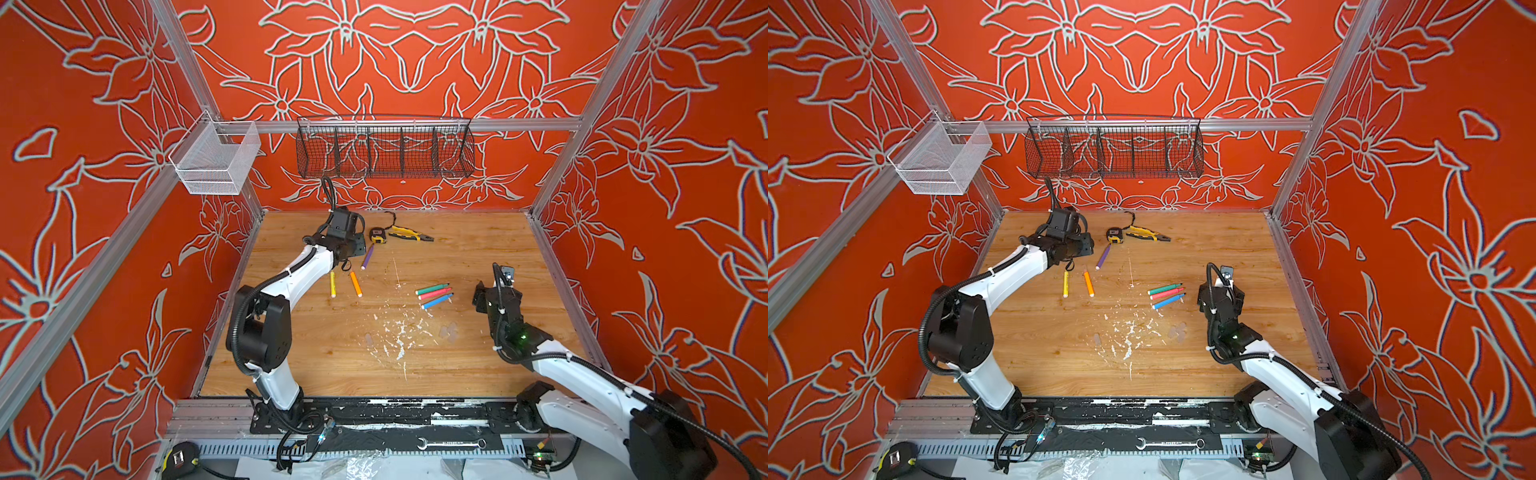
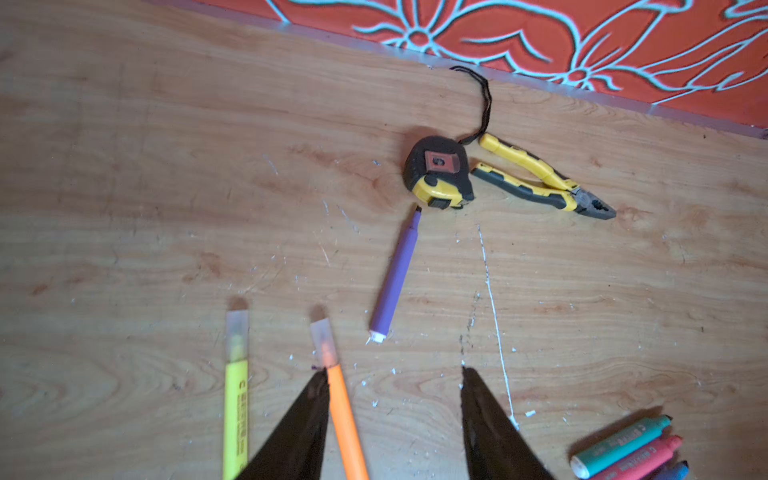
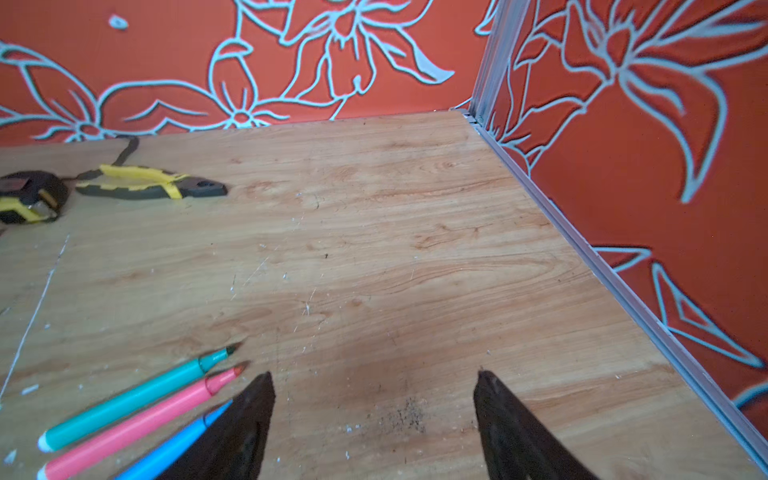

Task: Insert the pens into the pen caps

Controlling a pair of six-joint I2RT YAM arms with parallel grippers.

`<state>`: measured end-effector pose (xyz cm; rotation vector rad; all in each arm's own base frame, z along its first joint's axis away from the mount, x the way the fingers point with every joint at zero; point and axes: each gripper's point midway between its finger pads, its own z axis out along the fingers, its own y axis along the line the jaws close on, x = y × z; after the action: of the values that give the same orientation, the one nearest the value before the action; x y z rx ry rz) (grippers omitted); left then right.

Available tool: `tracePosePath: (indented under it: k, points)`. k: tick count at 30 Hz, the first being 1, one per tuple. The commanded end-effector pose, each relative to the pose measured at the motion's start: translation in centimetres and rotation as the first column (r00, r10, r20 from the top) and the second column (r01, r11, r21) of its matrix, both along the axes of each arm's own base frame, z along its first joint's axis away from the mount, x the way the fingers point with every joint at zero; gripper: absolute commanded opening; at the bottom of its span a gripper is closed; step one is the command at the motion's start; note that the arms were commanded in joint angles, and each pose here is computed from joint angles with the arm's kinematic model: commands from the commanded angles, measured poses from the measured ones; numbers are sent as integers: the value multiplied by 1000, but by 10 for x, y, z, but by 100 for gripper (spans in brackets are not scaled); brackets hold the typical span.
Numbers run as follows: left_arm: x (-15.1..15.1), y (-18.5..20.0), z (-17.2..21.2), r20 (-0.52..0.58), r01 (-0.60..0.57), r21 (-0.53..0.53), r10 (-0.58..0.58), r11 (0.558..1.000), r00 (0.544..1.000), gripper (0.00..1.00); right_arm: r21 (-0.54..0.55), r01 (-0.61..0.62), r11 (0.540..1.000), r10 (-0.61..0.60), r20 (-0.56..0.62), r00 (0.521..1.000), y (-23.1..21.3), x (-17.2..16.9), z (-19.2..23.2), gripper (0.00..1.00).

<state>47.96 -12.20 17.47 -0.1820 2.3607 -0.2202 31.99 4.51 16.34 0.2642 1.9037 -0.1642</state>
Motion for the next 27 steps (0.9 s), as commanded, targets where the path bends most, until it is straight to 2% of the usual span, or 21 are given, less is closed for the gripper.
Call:
tracePosePath:
  k: [1,5,8,12,14,17,21,23,27]
  points:
    - [3,-12,-9,-47,75,1,-75,997,996,49,69,24,997,-35,168,985,8,25,50,76]
    - [9,-16,-25,-107,75,1,-74,997,992,45,103,74,992,-97,235,967,16,56,72,77]
    - [8,-29,-31,-129,103,-28,-106,994,986,43,78,63,995,-83,280,956,29,81,85,77]
    - [6,-48,-35,-176,144,-79,-156,986,972,43,47,33,998,-44,261,964,45,104,103,77]
    - [2,-57,-25,-194,173,-82,-186,982,963,42,44,-20,999,8,256,967,53,104,107,77]
    - [-7,-58,-23,-173,171,-13,-171,985,970,45,32,-113,993,103,230,968,63,96,99,82]
    - [-28,-60,-54,-232,190,-23,-190,982,954,44,114,-128,985,114,124,986,60,76,79,84]
    - [-27,-58,-62,-233,198,-4,-193,980,953,44,166,-184,969,167,111,980,69,69,82,85]
    - [-19,-55,-98,-288,203,49,-180,978,940,43,256,-269,928,281,-9,960,89,55,85,78]
